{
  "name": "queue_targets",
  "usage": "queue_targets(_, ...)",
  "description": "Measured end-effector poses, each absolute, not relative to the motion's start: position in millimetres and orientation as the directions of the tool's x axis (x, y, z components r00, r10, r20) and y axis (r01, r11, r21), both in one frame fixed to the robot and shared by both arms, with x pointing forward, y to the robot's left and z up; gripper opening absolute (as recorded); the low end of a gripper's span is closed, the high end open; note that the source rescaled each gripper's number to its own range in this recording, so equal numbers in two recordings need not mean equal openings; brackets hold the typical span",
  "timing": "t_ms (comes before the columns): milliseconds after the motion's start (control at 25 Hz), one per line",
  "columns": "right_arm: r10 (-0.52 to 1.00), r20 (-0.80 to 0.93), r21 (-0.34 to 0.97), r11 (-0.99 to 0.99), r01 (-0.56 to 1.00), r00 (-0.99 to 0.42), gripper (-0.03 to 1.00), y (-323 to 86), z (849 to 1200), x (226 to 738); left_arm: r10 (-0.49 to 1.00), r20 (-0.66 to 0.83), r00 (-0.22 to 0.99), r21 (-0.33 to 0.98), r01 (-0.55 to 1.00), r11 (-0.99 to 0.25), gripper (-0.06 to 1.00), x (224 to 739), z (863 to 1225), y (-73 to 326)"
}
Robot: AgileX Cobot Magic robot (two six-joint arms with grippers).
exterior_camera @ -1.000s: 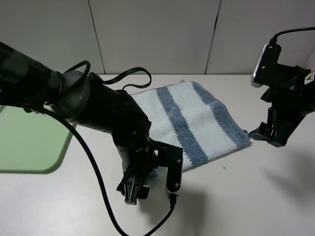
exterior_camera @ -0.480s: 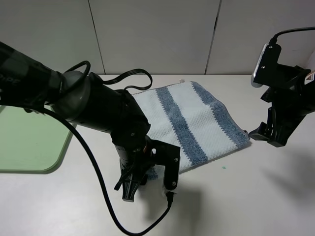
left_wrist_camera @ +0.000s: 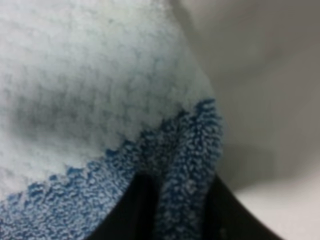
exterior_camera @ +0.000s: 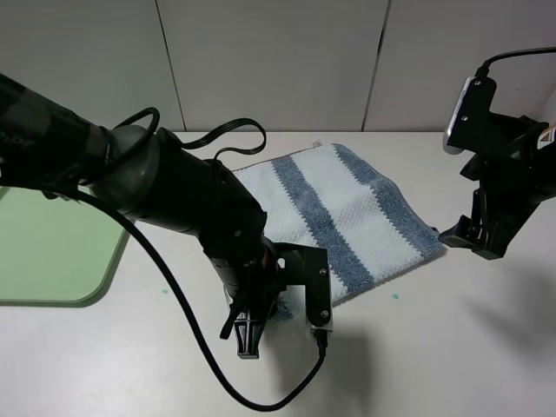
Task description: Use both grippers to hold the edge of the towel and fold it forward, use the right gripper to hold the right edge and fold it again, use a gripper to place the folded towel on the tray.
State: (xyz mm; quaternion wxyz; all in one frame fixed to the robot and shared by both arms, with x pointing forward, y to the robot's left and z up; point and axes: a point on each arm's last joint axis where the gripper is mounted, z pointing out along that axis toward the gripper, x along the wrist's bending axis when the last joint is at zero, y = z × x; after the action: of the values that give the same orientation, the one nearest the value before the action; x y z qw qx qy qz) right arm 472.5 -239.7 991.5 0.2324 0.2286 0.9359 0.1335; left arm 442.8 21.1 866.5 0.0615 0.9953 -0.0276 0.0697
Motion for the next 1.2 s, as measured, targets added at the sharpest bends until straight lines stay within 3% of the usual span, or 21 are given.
queue_targets(160, 0.486, -0.376, 0.353, 0.862, 0.363, -0.789, 1.0, -239.8, 991.4, 472.5, -0.045, 0.141, 0.989, 0.119, -0.062, -0.991, 0.01, 442.7, 866.4, 21.1)
queue_targets(1200, 0.482, -0.378, 0.35, 0.865, 0.36, -0.79, 1.0, -240.0, 991.4, 472.5, -0.041, 0.144, 0.989, 0.128, -0.06, -0.99, 0.01, 443.0, 866.6, 20.3)
